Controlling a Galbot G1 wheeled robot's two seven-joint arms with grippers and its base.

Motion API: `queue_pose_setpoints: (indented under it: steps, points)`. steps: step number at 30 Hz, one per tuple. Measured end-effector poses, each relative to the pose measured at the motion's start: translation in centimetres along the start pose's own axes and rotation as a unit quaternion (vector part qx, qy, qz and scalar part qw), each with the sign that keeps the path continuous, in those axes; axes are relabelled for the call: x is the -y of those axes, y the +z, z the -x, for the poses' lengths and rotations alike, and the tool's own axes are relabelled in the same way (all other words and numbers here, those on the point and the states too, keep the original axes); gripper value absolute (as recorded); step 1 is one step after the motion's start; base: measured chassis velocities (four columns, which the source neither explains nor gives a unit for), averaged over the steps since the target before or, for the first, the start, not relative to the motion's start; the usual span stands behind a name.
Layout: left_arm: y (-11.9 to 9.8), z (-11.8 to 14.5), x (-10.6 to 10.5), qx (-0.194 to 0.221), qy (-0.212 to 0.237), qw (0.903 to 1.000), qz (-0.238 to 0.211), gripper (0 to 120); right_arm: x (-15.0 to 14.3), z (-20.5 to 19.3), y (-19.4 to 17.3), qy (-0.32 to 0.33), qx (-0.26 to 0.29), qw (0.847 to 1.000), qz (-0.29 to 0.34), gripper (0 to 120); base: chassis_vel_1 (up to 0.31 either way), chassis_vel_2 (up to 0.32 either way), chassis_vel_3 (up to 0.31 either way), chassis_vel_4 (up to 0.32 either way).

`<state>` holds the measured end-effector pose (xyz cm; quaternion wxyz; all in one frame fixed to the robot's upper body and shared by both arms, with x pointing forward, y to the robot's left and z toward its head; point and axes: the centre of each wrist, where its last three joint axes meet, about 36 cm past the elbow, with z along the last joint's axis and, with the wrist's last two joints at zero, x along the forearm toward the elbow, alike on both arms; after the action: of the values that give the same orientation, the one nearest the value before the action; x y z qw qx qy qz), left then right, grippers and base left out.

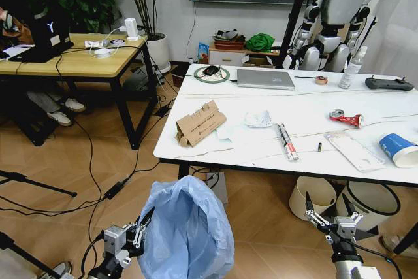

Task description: Pick up the trash bin and place the trash from the table into it.

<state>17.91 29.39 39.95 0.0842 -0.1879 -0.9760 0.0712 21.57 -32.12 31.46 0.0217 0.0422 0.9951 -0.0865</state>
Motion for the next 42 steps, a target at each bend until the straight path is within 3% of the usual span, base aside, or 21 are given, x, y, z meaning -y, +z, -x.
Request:
queue_pose_setpoints:
  steps: [42]
  points:
    - [-0.04, -0.22, 0.11, 0.002, 0.003, 1.0, 0.0, 0, 0.07, -0.35, -0.37, 0.001, 0.004, 1.0, -0.001, 100, 0.0, 0.0, 0.0, 0.0]
